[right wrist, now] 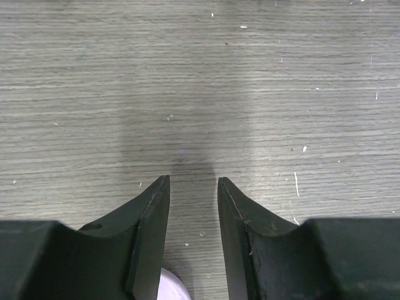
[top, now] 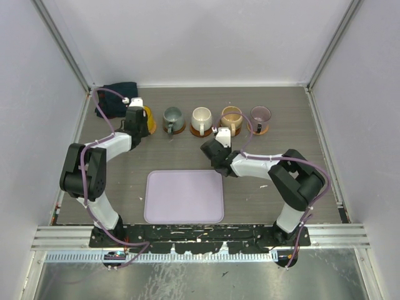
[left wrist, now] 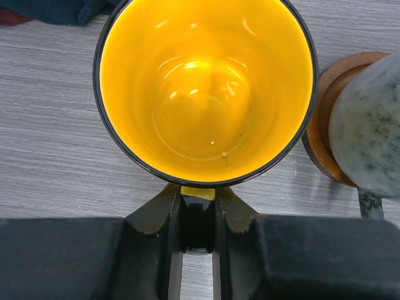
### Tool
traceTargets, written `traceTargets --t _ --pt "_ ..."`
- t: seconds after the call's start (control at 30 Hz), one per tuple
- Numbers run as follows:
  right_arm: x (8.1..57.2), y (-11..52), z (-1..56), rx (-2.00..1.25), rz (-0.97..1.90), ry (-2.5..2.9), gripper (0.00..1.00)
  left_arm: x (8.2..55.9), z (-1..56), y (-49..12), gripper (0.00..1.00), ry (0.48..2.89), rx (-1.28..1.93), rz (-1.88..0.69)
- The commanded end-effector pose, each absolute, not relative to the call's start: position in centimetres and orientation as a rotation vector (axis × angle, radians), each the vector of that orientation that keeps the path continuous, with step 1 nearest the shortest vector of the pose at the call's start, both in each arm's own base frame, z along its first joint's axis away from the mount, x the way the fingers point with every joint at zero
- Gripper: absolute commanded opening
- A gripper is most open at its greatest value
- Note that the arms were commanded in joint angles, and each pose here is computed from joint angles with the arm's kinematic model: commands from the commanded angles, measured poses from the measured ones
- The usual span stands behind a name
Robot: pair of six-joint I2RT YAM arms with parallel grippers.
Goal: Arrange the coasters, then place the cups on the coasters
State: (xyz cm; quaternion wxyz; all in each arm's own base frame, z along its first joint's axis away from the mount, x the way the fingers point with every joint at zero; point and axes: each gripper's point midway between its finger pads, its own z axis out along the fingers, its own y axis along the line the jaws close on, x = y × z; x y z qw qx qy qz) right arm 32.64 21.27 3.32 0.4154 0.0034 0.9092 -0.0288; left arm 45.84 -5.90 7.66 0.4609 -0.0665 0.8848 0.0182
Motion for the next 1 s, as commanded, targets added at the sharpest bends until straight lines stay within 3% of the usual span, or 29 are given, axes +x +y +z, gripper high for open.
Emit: traceTargets --t 0.0,0.97 --pt "33.0 21.3 4.9 0.063 -0.038 2.242 0.43 48.7 12.7 -5.7 0.0 1.981 -0.222 0.004" --pt "32.9 21.8 4.3 0.054 -0.017 2.263 0.42 48.0 11.2 -5.5 0.0 2.006 -0.249 0.002"
